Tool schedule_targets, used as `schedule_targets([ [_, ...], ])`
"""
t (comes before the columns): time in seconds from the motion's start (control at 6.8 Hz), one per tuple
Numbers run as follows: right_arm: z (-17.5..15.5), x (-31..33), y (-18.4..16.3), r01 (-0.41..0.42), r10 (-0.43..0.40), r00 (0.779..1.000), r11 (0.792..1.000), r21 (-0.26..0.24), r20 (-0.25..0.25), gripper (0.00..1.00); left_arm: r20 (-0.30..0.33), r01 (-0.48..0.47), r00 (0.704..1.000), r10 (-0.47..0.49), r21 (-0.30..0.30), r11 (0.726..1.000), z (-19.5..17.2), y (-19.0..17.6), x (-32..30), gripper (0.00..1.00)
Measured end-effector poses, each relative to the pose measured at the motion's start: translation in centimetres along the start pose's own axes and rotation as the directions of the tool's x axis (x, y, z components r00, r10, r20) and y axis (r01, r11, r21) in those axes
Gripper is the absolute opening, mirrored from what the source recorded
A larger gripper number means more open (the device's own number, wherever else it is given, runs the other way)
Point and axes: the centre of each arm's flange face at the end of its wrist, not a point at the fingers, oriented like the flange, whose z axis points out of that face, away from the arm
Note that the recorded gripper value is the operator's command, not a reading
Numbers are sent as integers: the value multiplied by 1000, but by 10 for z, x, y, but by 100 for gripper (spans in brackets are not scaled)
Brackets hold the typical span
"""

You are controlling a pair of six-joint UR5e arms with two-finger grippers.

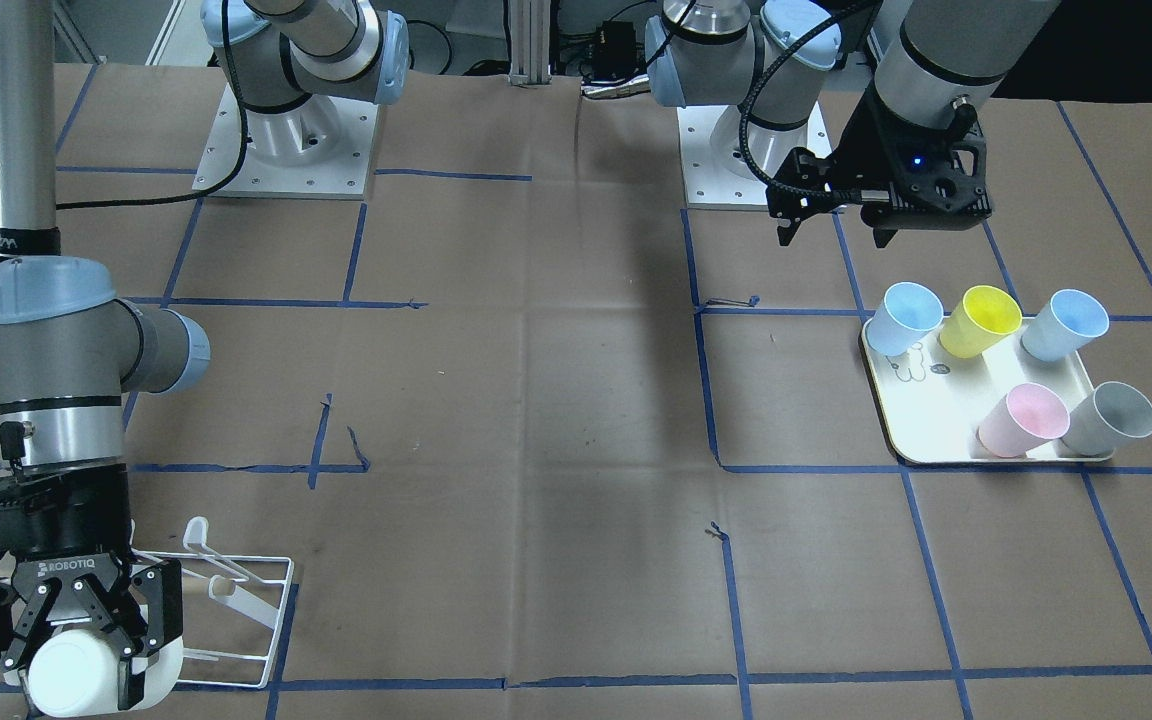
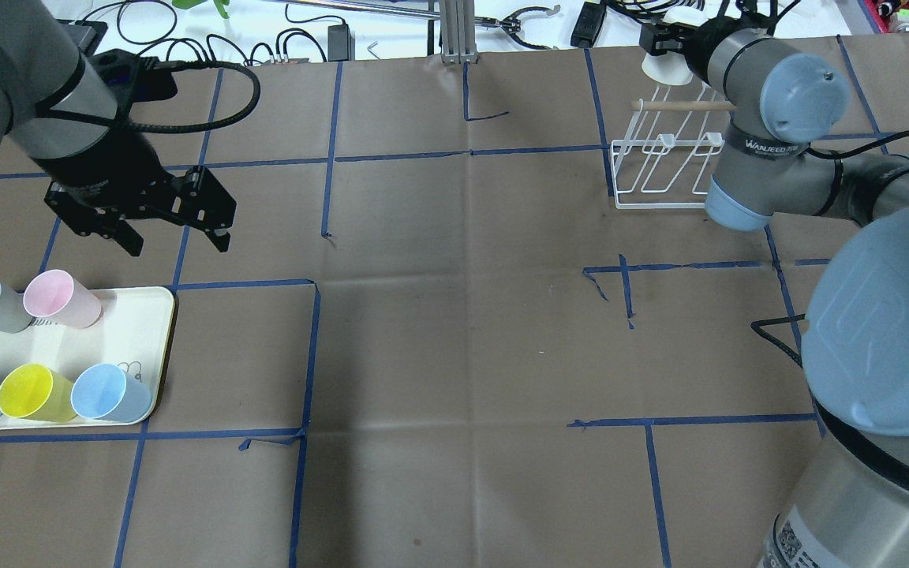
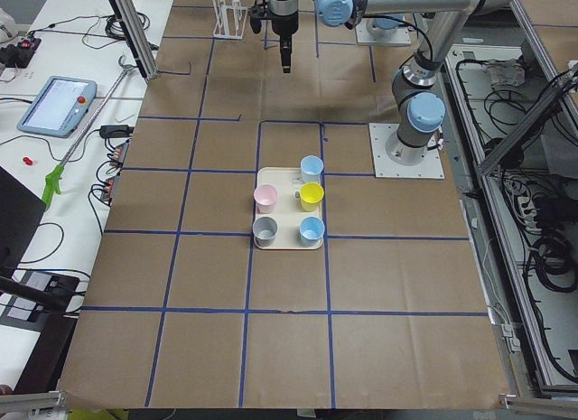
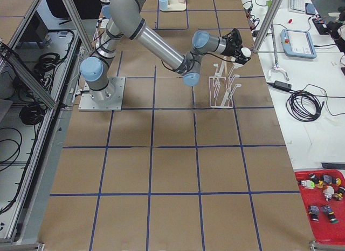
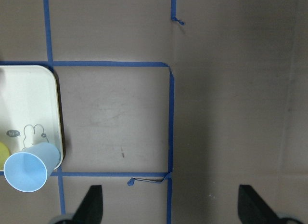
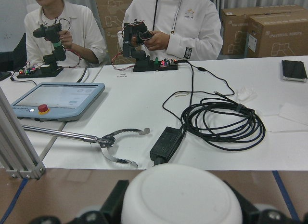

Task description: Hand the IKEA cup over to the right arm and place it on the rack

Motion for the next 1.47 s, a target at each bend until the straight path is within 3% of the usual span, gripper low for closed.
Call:
schedule_targets([
  [0.15,1,0,8,-5,5,1000,1000,-16,1,45,0,-10,1000,10,-20,1000,12,12,-33,98],
  [0.29,4,0,14,-10,10,1000,1000,-28,1,99,1,-18,1000,18,-36,999,23,22,-67,97],
  [0.59,7,1,19,-16,16,1000,999,-42,0,100,10,-43,999,43,-35,998,47,33,-131,98],
  [1.03,6,-2,18,-14,14,1000,999,-40,5,100,22,-41,999,41,-1,999,100,36,-163,98],
  [1.47,-5,-12,1,7,-7,1000,999,41,15,100,29,-39,999,39,13,999,172,33,-164,98],
])
